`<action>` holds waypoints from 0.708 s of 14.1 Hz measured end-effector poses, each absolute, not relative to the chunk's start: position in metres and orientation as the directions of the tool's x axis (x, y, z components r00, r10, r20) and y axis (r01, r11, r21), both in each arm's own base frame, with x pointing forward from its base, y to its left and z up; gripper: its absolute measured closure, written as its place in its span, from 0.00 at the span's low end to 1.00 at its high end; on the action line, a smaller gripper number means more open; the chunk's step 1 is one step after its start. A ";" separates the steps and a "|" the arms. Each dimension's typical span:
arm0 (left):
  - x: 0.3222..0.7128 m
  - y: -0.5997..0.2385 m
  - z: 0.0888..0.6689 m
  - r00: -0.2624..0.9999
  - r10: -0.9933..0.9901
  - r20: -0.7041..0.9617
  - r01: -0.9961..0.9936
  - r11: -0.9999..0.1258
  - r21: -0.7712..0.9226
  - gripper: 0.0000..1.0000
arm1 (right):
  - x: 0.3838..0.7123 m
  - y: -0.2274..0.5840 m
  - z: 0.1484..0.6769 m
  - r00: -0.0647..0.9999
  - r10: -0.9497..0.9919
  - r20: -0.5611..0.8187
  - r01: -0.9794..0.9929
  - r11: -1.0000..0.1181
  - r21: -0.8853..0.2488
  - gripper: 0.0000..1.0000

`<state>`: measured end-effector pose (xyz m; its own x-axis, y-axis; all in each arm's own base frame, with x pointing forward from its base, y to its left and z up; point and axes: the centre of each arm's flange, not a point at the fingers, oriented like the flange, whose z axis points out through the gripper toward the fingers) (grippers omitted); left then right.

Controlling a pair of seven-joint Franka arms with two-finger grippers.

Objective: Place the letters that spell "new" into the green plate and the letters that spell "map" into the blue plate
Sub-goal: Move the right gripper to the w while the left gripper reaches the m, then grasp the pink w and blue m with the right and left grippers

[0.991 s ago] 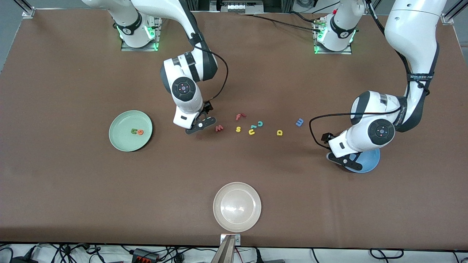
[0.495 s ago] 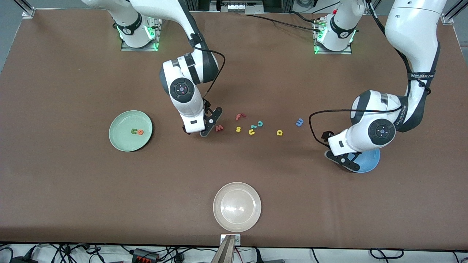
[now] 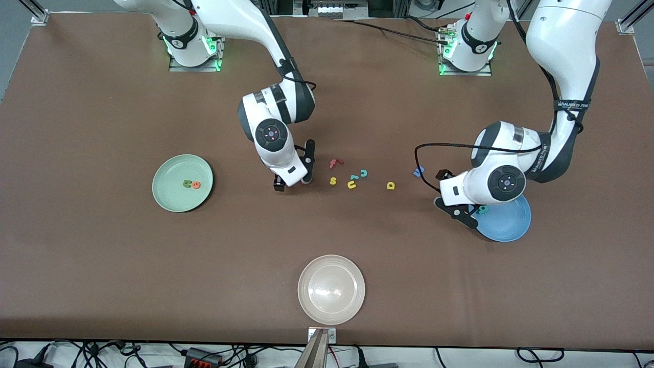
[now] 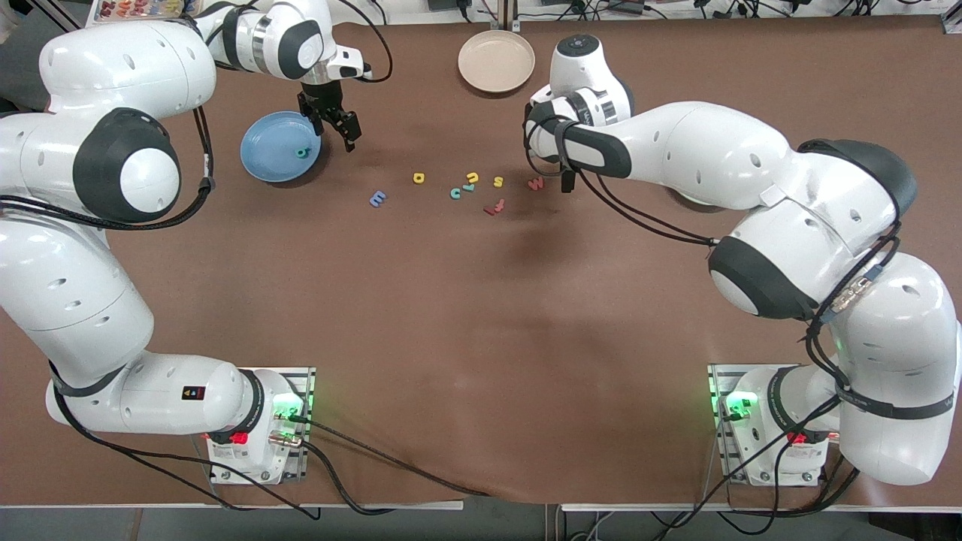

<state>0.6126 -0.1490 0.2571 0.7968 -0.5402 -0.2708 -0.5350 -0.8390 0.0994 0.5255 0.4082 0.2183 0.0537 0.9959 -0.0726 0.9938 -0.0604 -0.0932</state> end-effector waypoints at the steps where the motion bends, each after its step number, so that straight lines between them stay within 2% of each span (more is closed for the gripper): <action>1: 0.613 -0.148 0.256 0.794 -0.543 -0.272 -0.538 -0.837 0.102 0.00 | 0.524 0.415 0.215 0.042 0.997 -0.059 0.996 -0.046 -0.073 0.00; 7: 0.614 -0.146 0.256 0.795 -0.546 -0.264 -0.540 -0.836 0.101 0.00 | 0.517 0.440 0.198 -0.021 1.000 -0.010 1.000 0.021 0.011 0.00; 10: 0.614 -0.147 0.256 0.796 -0.546 -0.262 -0.540 -0.836 0.101 0.00 | 0.513 0.448 0.192 -0.054 0.999 -0.003 0.998 0.054 0.029 0.04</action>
<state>0.6145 -0.1466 0.2564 0.7959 -0.5458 -0.2621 -0.5400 -0.8357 0.1006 0.5134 0.4478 0.1923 -0.0539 0.9985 -0.0030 0.9981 0.0539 0.0285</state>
